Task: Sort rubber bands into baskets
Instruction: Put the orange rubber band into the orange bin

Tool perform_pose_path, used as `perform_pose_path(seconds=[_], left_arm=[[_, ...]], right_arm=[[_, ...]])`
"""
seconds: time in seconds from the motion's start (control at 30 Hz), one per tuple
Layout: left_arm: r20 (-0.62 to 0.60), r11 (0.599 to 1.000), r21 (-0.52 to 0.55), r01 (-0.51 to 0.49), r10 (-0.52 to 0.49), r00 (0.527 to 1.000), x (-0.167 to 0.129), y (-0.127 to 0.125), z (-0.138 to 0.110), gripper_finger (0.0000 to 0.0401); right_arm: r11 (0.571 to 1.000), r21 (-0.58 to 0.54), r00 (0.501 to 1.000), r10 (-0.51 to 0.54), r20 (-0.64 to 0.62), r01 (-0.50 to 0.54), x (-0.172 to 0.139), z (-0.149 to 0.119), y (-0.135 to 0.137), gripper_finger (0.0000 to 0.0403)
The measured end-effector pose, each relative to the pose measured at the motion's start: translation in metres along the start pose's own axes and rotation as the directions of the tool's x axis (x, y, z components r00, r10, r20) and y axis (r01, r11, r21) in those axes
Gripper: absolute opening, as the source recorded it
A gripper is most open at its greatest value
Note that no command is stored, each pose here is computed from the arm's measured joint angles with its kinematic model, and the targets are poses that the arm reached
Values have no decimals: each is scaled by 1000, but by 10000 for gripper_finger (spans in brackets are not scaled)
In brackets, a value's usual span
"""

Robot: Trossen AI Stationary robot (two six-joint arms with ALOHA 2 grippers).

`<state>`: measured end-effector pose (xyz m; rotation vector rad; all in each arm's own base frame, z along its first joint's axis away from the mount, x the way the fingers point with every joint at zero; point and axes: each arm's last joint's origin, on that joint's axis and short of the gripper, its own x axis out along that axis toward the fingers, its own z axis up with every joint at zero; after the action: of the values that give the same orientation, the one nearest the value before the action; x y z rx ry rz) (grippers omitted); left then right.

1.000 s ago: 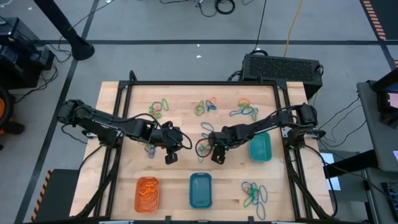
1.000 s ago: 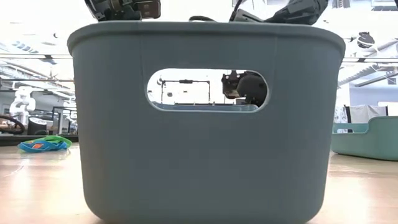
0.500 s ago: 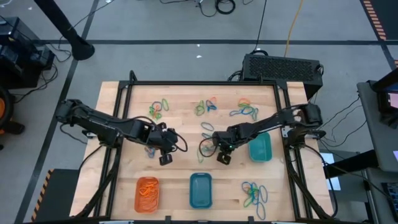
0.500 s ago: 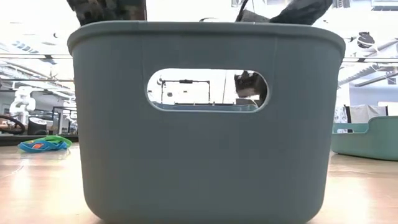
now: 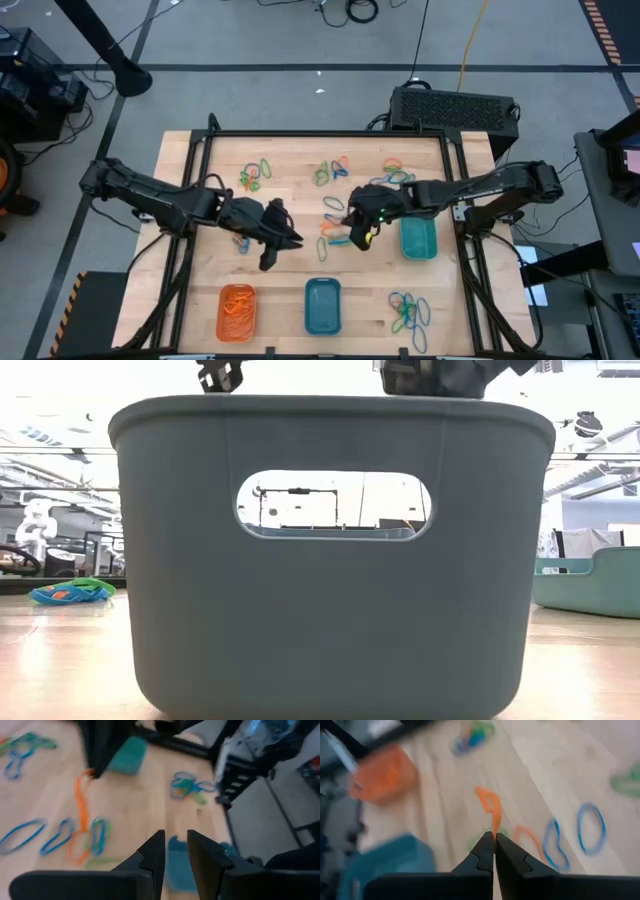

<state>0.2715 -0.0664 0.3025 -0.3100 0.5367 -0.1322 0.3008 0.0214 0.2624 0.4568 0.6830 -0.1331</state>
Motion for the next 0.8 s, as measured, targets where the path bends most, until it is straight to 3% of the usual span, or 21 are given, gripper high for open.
perform_pose_path(seconds=[0.23,0.4,0.8], left_arm=[[21,1000,-7,17,-16,1000,12,0,1,88],[38,996,-25,91,-90,995,19,-4,2,88],[49,995,-19,97,-96,994,19,-2,4,88]], right_arm=[[997,-7,992,71,102,-71,-9,9,9,0],[997,-18,992,82,90,-81,-9,6,13,0],[996,-23,993,83,87,-81,-9,5,14,0]])
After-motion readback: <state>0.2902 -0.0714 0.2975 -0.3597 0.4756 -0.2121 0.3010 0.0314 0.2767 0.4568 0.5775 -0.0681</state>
